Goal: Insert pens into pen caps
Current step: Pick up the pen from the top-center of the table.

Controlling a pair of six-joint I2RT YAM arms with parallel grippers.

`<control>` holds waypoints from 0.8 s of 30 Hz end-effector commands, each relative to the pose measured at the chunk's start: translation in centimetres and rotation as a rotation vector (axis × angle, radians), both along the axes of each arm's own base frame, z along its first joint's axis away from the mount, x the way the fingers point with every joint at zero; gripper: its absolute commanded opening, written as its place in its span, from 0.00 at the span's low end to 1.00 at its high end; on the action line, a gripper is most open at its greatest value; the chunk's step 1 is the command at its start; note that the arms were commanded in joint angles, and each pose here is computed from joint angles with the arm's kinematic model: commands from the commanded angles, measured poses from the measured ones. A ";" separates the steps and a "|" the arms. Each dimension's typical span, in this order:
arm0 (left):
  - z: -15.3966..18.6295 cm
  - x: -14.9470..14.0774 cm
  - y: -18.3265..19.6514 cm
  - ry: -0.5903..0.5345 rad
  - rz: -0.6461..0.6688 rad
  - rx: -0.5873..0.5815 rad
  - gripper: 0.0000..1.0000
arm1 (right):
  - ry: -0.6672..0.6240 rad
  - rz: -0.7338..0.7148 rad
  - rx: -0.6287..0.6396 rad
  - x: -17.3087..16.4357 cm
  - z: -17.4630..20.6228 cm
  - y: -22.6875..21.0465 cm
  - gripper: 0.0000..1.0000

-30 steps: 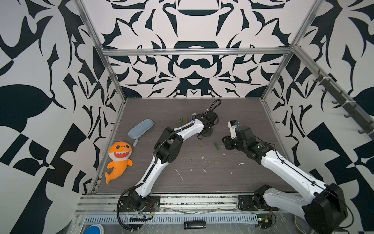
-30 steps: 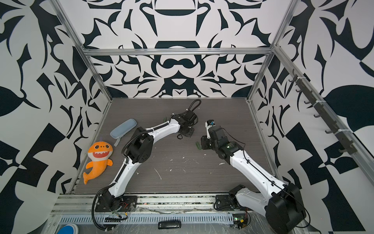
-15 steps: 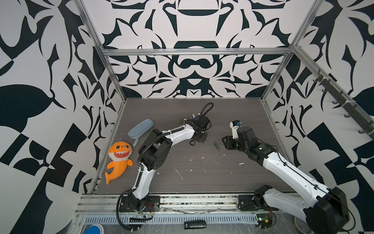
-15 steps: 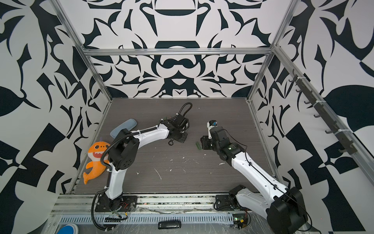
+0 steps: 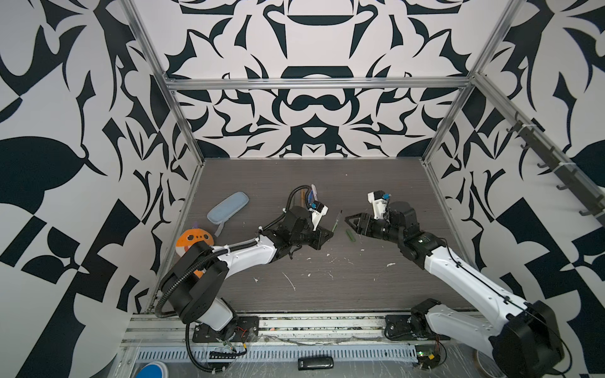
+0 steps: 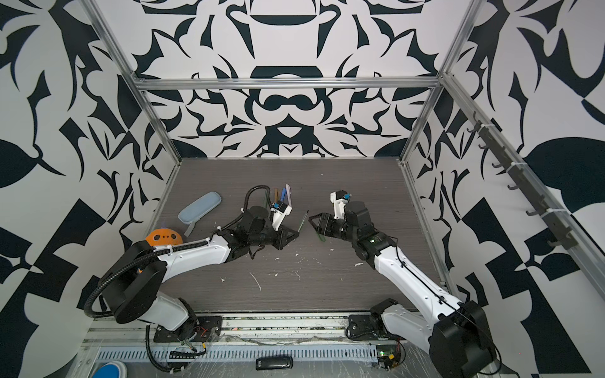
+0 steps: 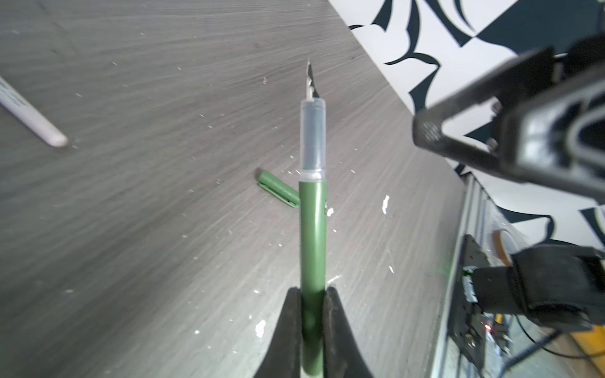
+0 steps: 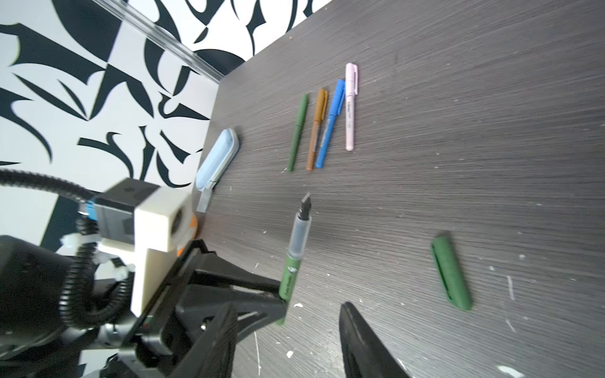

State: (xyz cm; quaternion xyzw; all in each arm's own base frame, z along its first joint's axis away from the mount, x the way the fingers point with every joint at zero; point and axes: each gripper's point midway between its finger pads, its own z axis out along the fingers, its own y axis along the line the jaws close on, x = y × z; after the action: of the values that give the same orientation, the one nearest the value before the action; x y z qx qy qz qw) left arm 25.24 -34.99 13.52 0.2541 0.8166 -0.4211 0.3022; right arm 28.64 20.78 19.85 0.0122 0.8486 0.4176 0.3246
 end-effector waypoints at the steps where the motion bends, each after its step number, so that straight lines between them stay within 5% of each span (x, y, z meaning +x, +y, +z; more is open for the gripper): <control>1: 4.7 -0.6 -0.9 -0.068 -0.051 -0.158 0.00 | -0.032 0.059 0.080 -0.2 1.6 1.7 0.53; 6: 5.9 -1.3 -1.1 -0.074 -0.081 -0.197 0.00 | -0.019 0.061 0.068 0.0 1.1 2.3 0.52; 13: 5.6 -2.0 -0.7 -0.073 -0.104 -0.195 0.00 | -0.031 0.088 0.090 0.4 1.4 3.7 0.36; 19: 5.3 -2.1 -0.7 -0.069 -0.107 -0.191 0.00 | -0.029 0.103 0.099 0.4 1.4 4.2 0.06; 24: 4.7 -2.2 -1.1 -0.044 -0.126 -0.182 0.30 | -0.022 0.124 0.095 0.0 1.1 4.6 0.00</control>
State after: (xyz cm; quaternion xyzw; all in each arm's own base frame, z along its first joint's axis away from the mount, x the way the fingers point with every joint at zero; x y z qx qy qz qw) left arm 23.49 -35.66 17.66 0.2770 0.7612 -0.4906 0.3212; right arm 28.29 24.76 19.32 -0.0117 0.8373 0.4655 0.2866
